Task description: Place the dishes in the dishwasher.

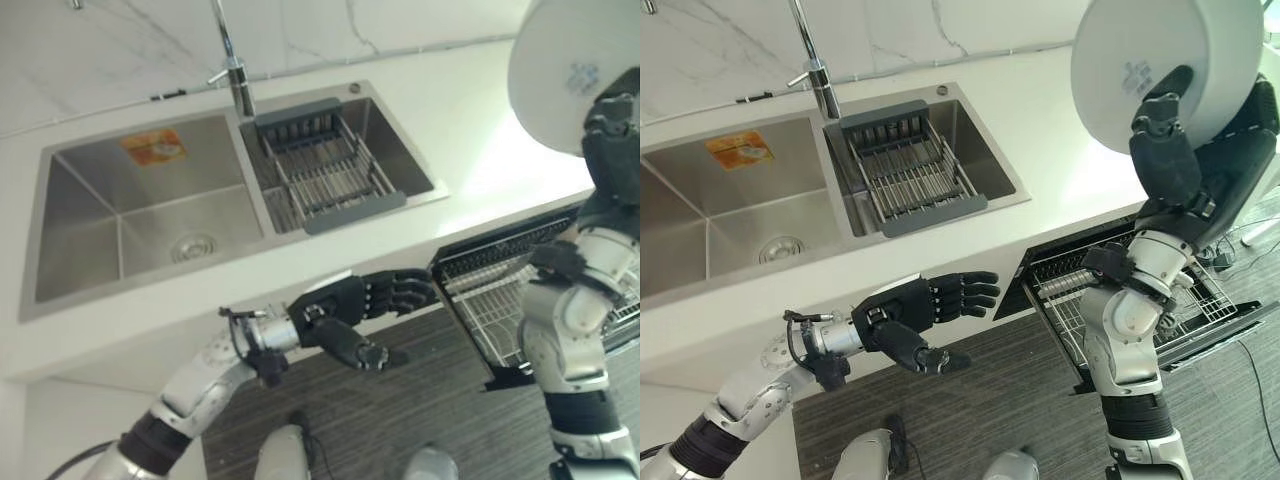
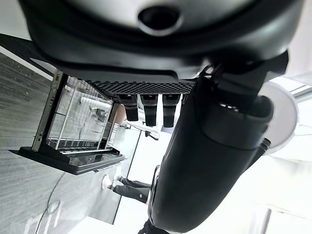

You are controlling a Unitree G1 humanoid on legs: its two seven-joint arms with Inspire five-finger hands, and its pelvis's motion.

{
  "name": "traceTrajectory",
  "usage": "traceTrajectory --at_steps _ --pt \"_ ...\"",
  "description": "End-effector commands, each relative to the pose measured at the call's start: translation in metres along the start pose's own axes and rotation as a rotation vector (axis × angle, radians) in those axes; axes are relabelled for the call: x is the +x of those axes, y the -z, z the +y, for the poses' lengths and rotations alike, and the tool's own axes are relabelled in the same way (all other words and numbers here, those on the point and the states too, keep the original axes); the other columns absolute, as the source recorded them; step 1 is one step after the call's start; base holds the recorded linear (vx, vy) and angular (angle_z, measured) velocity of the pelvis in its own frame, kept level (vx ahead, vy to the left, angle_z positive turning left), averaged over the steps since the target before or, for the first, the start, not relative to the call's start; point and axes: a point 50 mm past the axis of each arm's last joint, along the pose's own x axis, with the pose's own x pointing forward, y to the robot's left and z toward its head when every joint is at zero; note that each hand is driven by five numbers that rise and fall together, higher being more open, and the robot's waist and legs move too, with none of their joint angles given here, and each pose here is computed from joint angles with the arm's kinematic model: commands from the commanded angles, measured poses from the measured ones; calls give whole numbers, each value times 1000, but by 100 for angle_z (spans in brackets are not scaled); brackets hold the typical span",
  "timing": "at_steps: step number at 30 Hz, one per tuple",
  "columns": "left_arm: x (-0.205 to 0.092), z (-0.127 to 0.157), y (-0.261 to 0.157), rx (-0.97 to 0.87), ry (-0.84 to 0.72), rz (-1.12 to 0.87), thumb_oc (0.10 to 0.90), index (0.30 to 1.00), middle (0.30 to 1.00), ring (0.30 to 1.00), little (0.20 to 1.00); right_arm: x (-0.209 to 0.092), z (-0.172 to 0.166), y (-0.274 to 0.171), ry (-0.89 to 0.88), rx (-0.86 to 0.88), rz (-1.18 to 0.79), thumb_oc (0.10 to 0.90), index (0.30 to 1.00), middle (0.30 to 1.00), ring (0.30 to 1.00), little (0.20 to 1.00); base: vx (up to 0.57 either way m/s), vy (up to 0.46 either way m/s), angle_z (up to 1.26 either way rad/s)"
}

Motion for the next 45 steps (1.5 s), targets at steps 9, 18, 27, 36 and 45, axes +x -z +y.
traceTrajectory --at_steps 9,18,27,36,45 --pt "-1 -16 -14 43 -85 -171 800 900 900 900 900 24 24 -39 -163 41 -148 400 300 300 300 300 -13 -398 -30" --pt "-79 13 54 107 -726 2 800 900 900 900 900 13 -15 -16 -216 -164 102 400 300 300 300 300 7 -58 0" --pt "-155 -16 177 -12 -1099 545 800 900 900 900 900 3 -38 11 -168 -762 22 400 300 300 300 300 74 61 10" --pt "-176 -33 202 -35 -1075 727 800 900 900 900 900 10 -67 44 -209 -1115 97 400 300 300 300 300 23 15 6" --pt "-199 -42 213 -55 -1128 832 800 900 900 900 900 -2 -114 88 -141 -1413 284 400 300 300 300 300 34 0 11"
